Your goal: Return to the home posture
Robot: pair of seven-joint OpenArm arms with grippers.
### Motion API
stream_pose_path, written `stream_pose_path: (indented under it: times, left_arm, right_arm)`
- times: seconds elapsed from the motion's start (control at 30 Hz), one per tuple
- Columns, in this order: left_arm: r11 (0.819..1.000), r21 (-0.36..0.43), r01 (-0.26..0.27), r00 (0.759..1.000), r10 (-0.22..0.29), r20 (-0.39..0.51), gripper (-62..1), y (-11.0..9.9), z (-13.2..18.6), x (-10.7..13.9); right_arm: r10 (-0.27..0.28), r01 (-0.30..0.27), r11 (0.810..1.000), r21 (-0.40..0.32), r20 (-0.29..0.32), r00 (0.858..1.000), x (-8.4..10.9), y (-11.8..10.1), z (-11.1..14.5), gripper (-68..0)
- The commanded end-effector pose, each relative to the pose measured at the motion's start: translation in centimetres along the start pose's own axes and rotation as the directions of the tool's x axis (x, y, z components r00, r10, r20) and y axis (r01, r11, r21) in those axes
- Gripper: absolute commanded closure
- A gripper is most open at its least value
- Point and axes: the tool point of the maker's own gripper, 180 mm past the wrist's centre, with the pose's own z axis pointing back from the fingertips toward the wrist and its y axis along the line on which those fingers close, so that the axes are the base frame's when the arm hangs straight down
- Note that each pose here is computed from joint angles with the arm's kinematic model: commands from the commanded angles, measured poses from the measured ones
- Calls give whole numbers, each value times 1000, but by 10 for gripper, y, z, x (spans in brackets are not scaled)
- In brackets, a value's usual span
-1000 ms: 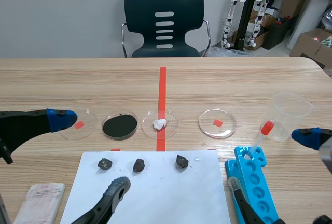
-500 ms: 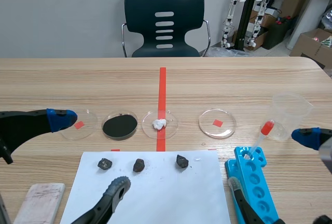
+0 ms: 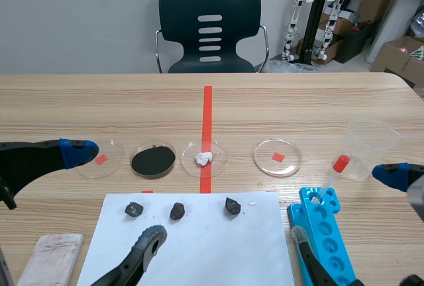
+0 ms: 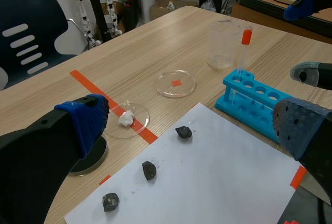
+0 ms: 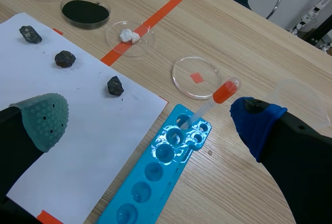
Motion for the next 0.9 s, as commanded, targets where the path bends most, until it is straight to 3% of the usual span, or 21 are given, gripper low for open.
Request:
stream_pose_path:
  times: [0.0,0.87]
  left_arm:
    - [1000,5,2,999,-2,40,-623,1,-2,11]
    - [1000,5,10,999,-10,48,-623,3,-4,13]
  right_arm:
    - [7,-6,1000,-6,34,999,9,-3,-1,-679]
    - [7,-6,1000,-6,34,999,9,-3,-1,-679]
